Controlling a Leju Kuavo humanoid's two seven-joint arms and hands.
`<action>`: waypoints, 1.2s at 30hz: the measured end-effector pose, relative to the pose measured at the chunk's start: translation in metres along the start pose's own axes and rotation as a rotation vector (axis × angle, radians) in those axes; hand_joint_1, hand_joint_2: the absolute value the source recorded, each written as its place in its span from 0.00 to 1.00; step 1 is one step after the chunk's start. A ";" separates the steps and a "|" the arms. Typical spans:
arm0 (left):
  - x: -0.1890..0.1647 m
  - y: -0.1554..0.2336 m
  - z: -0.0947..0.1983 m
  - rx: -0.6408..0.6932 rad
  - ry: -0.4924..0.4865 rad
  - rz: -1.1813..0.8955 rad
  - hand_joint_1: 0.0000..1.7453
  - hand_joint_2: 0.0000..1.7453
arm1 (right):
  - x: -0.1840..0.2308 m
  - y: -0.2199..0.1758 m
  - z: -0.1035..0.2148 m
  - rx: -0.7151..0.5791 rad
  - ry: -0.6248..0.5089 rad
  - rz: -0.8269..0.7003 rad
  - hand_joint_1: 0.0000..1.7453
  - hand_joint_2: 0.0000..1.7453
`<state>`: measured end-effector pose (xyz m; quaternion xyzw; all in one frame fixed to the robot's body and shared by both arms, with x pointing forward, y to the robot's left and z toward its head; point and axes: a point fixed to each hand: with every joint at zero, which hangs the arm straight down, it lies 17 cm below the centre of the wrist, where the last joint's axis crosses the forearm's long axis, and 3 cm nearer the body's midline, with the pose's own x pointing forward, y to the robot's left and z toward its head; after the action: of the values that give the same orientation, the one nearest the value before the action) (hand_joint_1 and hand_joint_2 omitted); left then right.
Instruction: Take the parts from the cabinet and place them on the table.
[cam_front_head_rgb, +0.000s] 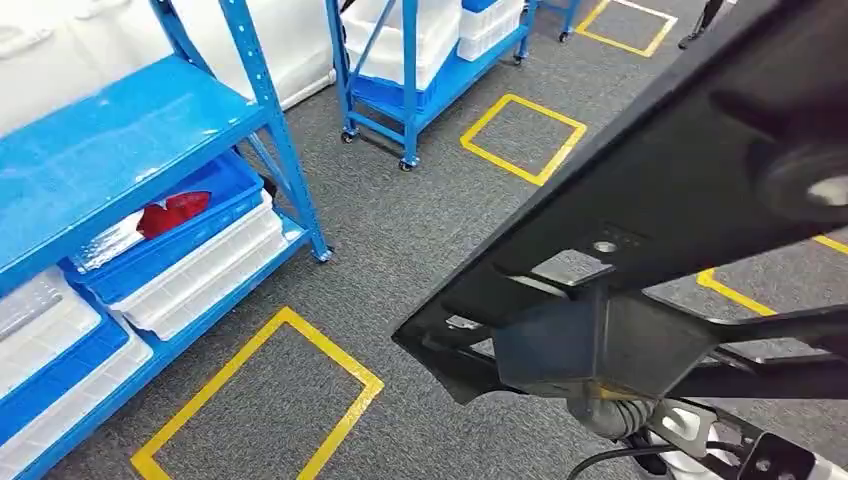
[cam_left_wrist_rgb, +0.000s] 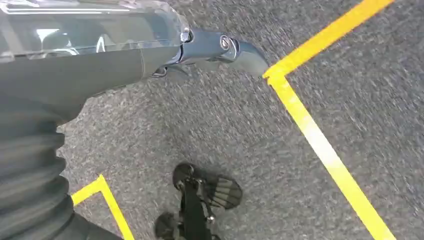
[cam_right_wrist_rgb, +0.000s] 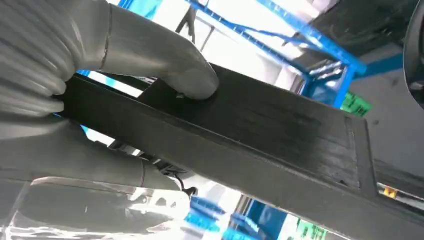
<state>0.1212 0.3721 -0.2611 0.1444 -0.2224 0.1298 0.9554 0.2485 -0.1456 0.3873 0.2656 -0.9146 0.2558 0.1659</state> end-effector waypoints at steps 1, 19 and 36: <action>0.001 -0.001 0.000 -0.003 -0.003 0.000 0.00 1.00 | -0.001 0.000 0.000 -0.003 0.002 0.006 1.00 1.00; 0.013 -0.011 0.001 -0.067 -0.047 0.012 0.00 1.00 | -0.082 0.030 0.016 0.081 0.170 -0.039 1.00 1.00; -0.013 -0.034 0.008 -0.087 0.061 -0.032 0.00 1.00 | -0.092 0.027 0.010 0.036 0.169 -0.093 1.00 1.00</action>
<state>0.1175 0.3358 -0.2678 0.1024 -0.1961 0.1094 0.9691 0.3055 -0.0945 0.3284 0.2883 -0.8793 0.2856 0.2494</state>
